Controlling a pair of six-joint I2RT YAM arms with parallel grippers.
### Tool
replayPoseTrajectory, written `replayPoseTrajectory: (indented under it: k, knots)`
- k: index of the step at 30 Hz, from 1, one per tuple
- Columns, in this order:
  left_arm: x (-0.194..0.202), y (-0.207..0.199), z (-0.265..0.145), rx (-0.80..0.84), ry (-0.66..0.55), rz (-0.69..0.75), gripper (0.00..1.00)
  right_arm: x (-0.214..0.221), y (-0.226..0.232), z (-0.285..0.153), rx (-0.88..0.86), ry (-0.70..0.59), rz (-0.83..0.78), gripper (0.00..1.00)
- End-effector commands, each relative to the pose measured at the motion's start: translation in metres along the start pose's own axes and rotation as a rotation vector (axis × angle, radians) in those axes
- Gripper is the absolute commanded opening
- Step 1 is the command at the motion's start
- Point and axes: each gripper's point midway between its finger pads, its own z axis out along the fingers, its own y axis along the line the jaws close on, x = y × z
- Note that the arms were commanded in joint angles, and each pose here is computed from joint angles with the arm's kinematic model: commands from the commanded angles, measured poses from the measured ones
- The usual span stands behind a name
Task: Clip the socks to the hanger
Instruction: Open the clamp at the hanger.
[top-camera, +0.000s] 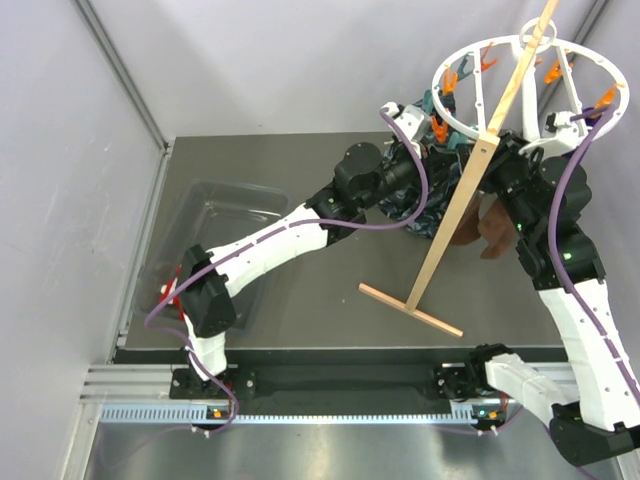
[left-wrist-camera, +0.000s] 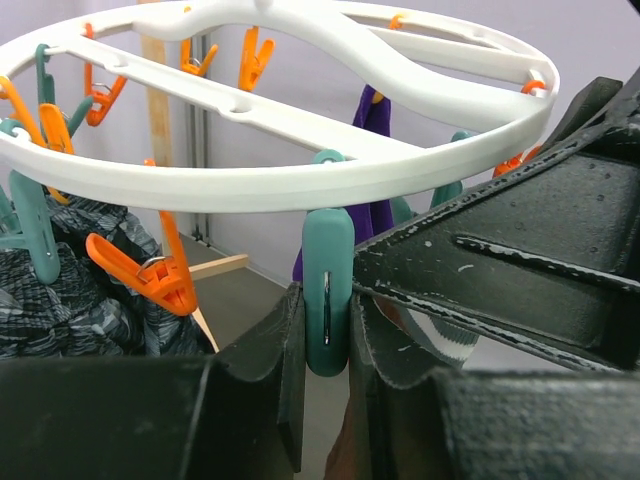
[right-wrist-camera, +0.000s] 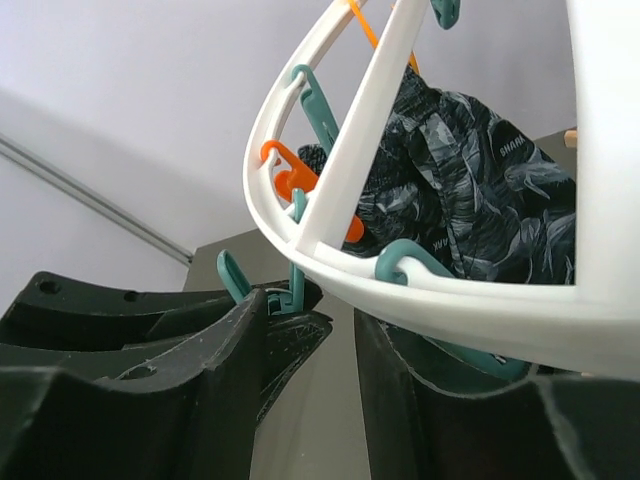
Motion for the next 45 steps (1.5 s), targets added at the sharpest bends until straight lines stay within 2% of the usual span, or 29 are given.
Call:
replayPoseTrajectory:
  k: [1,12,30,32,45]
  knots:
    - [-0.031,0.0,0.003,-0.008,-0.065,0.018,0.0,-0.02,0.021,-0.01,-0.069,-0.015,-0.016,0.41]
    - [-0.028,0.001,0.006,-0.02,-0.029,0.0,0.0,-0.029,0.034,-0.022,-0.127,-0.031,0.037,0.43]
    - [-0.028,-0.013,0.004,0.047,-0.023,-0.049,0.0,-0.024,0.022,0.003,-0.096,-0.049,0.04,0.45]
    - [-0.028,-0.013,0.004,0.049,-0.024,-0.055,0.0,-0.029,0.02,0.006,-0.089,-0.089,0.049,0.45]
    - [-0.027,-0.017,0.004,0.062,-0.027,-0.074,0.0,-0.028,0.02,0.023,-0.094,-0.102,0.069,0.41]
